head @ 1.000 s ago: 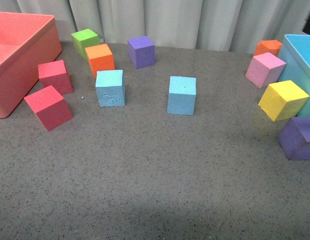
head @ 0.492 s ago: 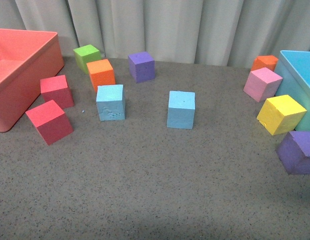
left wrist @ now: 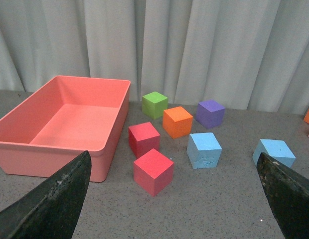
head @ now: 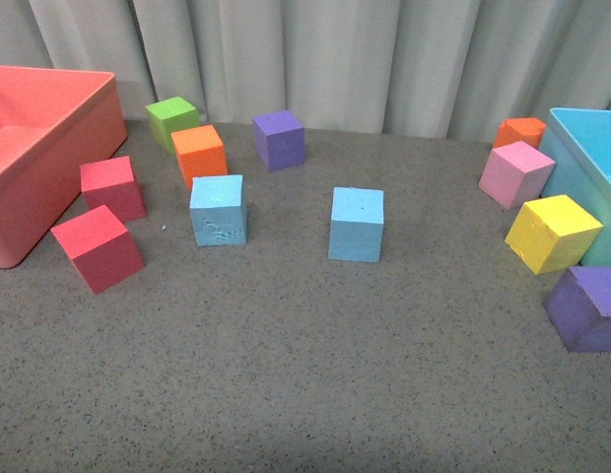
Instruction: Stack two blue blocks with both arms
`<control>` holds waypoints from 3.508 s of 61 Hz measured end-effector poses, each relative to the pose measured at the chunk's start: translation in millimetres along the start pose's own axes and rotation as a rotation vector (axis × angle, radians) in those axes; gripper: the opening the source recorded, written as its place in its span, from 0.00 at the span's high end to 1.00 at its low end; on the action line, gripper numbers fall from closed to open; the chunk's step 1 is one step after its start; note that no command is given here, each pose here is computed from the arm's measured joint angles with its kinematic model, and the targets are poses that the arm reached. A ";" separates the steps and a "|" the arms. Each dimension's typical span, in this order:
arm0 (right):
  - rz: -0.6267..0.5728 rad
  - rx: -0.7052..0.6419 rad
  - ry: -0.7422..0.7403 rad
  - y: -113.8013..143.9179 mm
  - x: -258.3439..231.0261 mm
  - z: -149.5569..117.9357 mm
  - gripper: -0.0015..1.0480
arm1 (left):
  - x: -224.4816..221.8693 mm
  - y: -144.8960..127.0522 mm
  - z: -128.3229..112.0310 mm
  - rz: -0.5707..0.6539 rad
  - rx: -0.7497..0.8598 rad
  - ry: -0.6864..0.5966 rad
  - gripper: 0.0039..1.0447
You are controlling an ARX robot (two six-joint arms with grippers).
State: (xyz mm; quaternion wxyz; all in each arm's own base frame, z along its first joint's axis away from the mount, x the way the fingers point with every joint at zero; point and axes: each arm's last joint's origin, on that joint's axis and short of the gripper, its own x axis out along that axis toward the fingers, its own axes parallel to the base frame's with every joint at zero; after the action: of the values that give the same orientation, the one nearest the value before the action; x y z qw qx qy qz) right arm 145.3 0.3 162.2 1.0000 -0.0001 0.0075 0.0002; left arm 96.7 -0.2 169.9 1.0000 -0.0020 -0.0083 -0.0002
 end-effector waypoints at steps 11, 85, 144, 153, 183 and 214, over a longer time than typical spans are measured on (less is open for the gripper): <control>0.000 0.000 -0.006 0.0 -9.5 1.4 0.99 | 0.0 0.0 0.0 0.000 0.000 0.000 0.06; 0.004 0.000 -0.018 0.0 -47.5 1.7 0.99 | 0.0 0.0 0.0 0.000 0.000 0.000 0.06; 0.003 0.000 -0.016 0.0 -47.6 1.4 0.09 | 158.1 -40.3 -7.2 -0.053 -0.048 0.527 0.06; 0.003 0.000 -0.016 0.0 -47.6 1.4 0.09 | 224.7 -70.0 -23.8 -0.123 -0.016 0.712 0.06; 0.003 0.000 -0.016 0.0 -47.6 1.4 0.09 | 327.8 -113.7 -48.5 -0.097 0.003 0.892 0.06; 0.003 0.000 -0.016 0.0 -47.6 1.4 0.09 | 369.1 -120.8 -68.6 -0.039 -0.037 1.017 0.06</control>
State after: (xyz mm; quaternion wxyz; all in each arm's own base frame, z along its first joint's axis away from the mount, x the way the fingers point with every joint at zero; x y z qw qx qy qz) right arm 97.7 0.3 164.3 1.0000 0.0001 -0.0003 0.0019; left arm 466.8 -121.4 107.9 0.8772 -0.0192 0.4793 -0.0199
